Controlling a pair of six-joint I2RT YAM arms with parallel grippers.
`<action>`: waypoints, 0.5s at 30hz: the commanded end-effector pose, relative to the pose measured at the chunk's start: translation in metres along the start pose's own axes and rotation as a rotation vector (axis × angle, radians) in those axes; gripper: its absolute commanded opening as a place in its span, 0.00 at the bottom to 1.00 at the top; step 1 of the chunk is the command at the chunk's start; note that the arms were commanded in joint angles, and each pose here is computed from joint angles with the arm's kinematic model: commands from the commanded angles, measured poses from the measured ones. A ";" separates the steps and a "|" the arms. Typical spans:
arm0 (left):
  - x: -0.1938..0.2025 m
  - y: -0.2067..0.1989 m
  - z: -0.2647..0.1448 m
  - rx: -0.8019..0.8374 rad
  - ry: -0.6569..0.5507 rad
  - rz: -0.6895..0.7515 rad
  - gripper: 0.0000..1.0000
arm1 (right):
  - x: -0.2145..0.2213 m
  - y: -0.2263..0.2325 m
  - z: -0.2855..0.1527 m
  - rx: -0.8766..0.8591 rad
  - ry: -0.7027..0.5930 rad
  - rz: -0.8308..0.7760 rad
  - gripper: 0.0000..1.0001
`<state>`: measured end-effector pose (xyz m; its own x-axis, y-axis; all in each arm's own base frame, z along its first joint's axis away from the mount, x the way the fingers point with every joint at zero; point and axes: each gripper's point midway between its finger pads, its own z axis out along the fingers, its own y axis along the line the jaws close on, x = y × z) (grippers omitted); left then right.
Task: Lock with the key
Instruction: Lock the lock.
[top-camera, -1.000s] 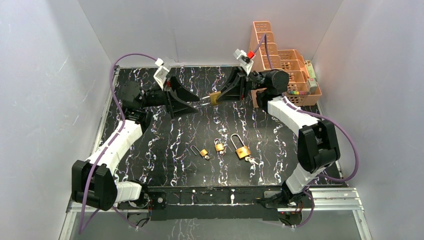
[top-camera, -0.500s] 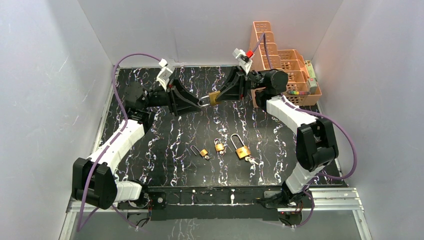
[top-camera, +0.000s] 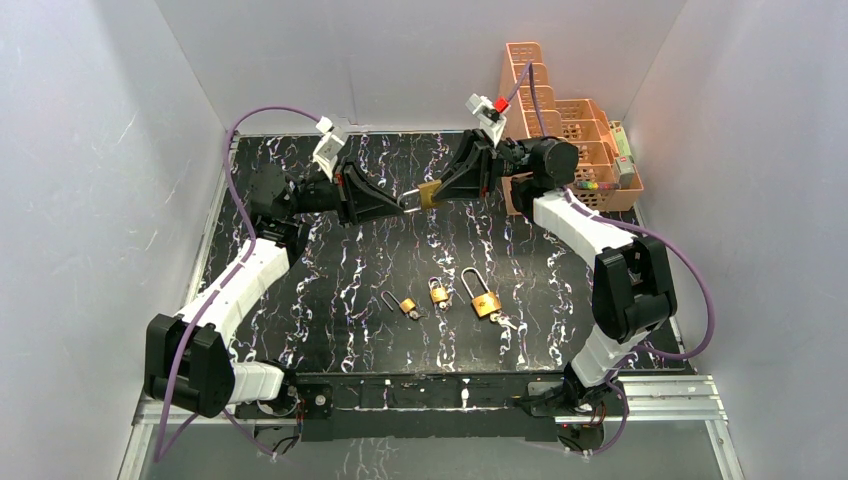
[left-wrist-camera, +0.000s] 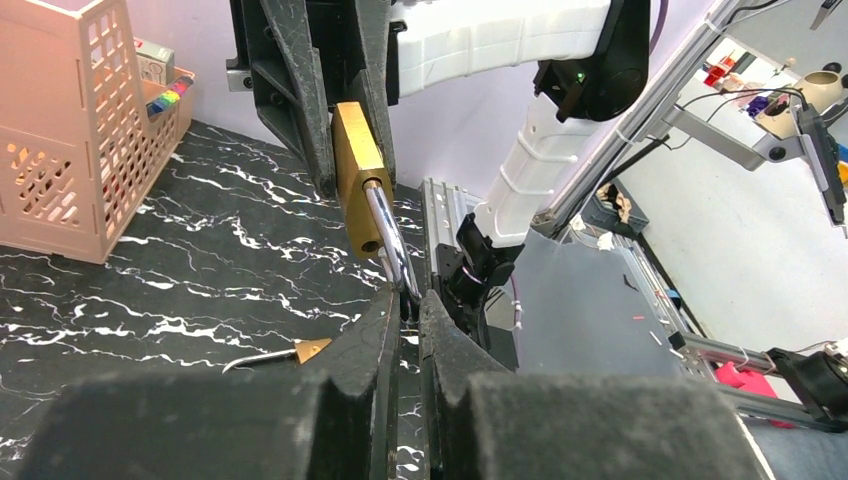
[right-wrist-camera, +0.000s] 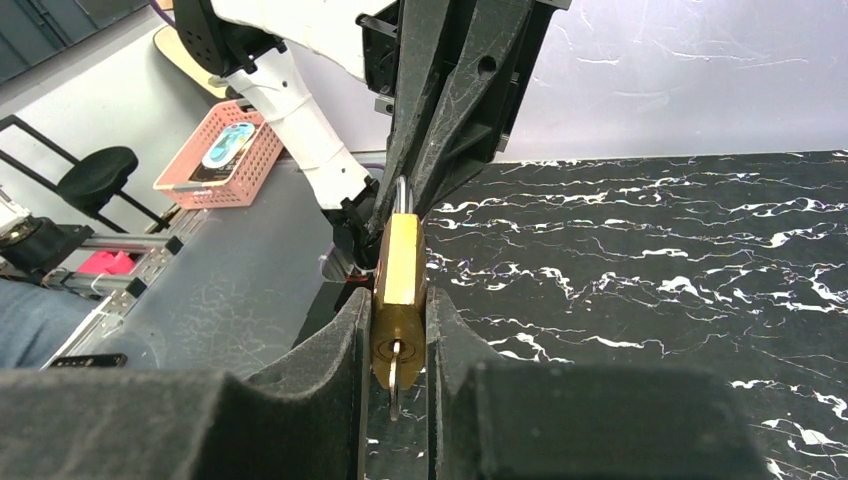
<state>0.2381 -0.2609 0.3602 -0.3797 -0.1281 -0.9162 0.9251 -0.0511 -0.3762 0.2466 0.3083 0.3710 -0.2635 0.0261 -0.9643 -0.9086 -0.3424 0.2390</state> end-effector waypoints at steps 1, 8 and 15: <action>-0.012 -0.004 0.003 -0.006 -0.044 0.111 0.00 | -0.036 0.014 0.012 -0.004 -0.074 -0.069 0.00; -0.016 0.005 0.003 -0.054 -0.078 0.136 0.00 | -0.042 0.012 0.027 0.041 -0.070 -0.002 0.00; -0.018 0.007 0.004 -0.055 -0.078 0.122 0.00 | -0.041 0.008 0.040 0.057 -0.068 -0.007 0.00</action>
<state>0.2519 -0.2572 0.3566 -0.3399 -0.1629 -0.9262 0.9382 0.0092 -0.3459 0.2531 0.3204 0.3757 -0.3612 -0.0063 -0.9325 -0.8912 -0.2918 0.3472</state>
